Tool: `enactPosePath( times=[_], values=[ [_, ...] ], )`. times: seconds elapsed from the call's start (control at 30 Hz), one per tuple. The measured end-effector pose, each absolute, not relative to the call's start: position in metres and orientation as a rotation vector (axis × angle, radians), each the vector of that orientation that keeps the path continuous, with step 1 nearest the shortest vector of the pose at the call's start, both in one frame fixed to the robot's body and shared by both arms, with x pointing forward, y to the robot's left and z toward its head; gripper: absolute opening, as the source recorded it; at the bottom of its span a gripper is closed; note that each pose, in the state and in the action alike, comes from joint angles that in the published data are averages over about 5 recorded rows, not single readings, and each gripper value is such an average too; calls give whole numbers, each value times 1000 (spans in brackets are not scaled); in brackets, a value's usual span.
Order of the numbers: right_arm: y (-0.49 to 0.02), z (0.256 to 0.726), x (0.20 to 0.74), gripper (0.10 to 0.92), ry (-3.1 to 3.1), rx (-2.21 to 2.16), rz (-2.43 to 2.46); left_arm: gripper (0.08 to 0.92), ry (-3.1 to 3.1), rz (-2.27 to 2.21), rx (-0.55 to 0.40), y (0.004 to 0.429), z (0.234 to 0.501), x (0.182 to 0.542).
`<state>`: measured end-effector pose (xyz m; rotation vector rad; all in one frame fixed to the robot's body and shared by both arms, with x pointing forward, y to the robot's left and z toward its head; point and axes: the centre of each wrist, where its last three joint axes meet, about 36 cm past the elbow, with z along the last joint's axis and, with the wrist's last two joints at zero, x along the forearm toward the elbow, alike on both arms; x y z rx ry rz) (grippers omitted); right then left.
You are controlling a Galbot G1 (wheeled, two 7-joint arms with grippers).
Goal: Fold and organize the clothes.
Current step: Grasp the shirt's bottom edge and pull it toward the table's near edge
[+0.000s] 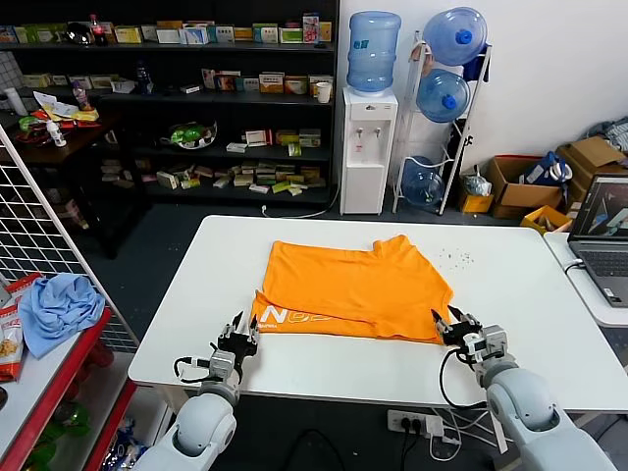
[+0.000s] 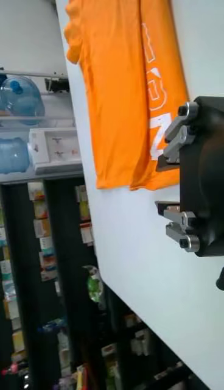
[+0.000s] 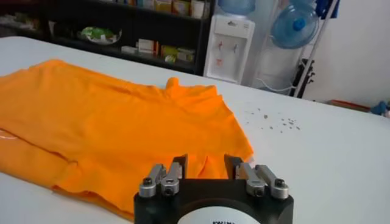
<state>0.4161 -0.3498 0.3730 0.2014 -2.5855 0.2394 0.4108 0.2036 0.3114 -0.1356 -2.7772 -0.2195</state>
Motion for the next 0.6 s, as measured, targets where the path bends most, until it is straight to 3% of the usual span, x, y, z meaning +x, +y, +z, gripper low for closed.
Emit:
enactPosePath(
  times=[0.23, 0.4, 0.6],
  values=[
    [-353, 367, 398, 807, -2533, 206, 231, 705, -2724, -139, -141, 204, 313, 407],
    [-354, 364, 394, 822, -2529, 202, 216, 810, -2704, -94, -141, 203, 314, 410],
    [-354, 357, 394, 781, -2527, 194, 192, 821, -2693, -61, -144, 199, 314, 419]
  ],
)
